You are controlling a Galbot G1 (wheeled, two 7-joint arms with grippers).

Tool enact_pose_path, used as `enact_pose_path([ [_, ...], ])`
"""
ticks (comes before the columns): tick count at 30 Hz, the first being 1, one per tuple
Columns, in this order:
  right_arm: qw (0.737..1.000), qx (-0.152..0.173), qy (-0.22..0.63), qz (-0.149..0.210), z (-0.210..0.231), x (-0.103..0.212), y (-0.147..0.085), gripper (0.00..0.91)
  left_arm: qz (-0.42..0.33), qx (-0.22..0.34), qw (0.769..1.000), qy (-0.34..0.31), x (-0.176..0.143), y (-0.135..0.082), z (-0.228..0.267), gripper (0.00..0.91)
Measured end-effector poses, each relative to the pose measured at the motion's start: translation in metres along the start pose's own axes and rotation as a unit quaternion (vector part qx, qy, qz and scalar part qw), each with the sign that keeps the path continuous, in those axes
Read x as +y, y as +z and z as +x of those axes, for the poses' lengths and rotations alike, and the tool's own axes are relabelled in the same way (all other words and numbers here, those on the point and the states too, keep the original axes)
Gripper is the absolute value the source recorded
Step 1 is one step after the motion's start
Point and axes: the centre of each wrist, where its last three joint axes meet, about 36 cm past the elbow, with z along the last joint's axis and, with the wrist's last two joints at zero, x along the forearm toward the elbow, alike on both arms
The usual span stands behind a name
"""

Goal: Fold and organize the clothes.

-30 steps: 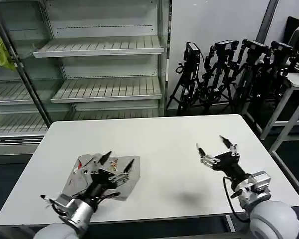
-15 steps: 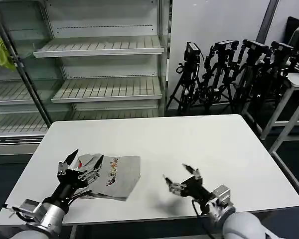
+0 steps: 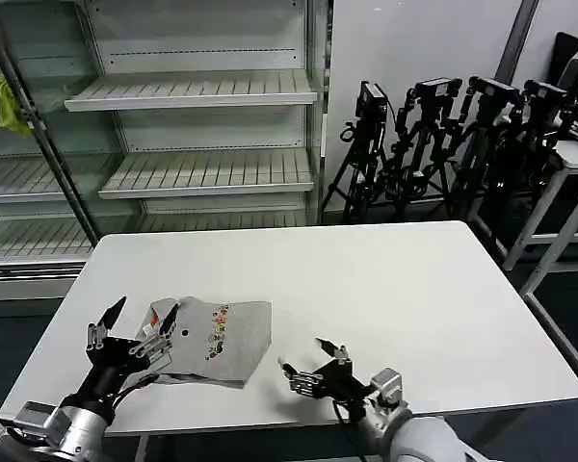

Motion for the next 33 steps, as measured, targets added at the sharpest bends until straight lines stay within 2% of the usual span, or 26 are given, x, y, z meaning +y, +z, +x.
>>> enact_pose_path([
  [11,0.998,0.001,-0.009,-0.055,-0.047,0.016,0.007,0.907,-0.006,0.000,1.000,-0.017,0.003,0.004,0.006,0.907],
  [16,0.997,0.007,-0.008,-0.082,-0.073,0.023,0.010,0.796,-0.009,-0.003,1.000,-0.023,0.006,0.005,0.008,0.907],
  [17,0.996,0.008,-0.008,-0.086,-0.078,0.025,0.012,0.756,-0.010,-0.004,1.000,-0.025,0.006,0.005,0.008,0.907],
  [20,0.995,0.014,-0.010,-0.099,-0.091,0.032,0.016,0.443,-0.012,-0.005,1.000,-0.028,0.008,0.006,0.008,0.907],
  [21,0.995,0.015,-0.011,-0.103,-0.095,0.034,0.017,0.383,-0.012,-0.006,0.999,-0.029,0.009,0.006,0.008,0.907],
  [22,0.994,0.015,-0.012,-0.106,-0.097,0.036,0.018,0.202,-0.013,-0.006,0.999,-0.030,0.009,0.007,0.008,0.907],
  [24,0.994,0.016,-0.014,-0.111,-0.102,0.039,0.020,0.040,-0.013,-0.007,0.999,-0.031,0.010,0.008,0.008,0.907],
  [25,0.993,0.017,-0.014,-0.113,-0.104,0.040,0.020,0.000,-0.013,-0.008,0.999,-0.032,0.011,0.009,0.008,0.907],
  [33,0.992,0.018,-0.012,-0.126,-0.110,0.043,0.023,0.000,-0.010,-0.012,0.999,-0.033,0.010,0.014,0.005,0.907],
])
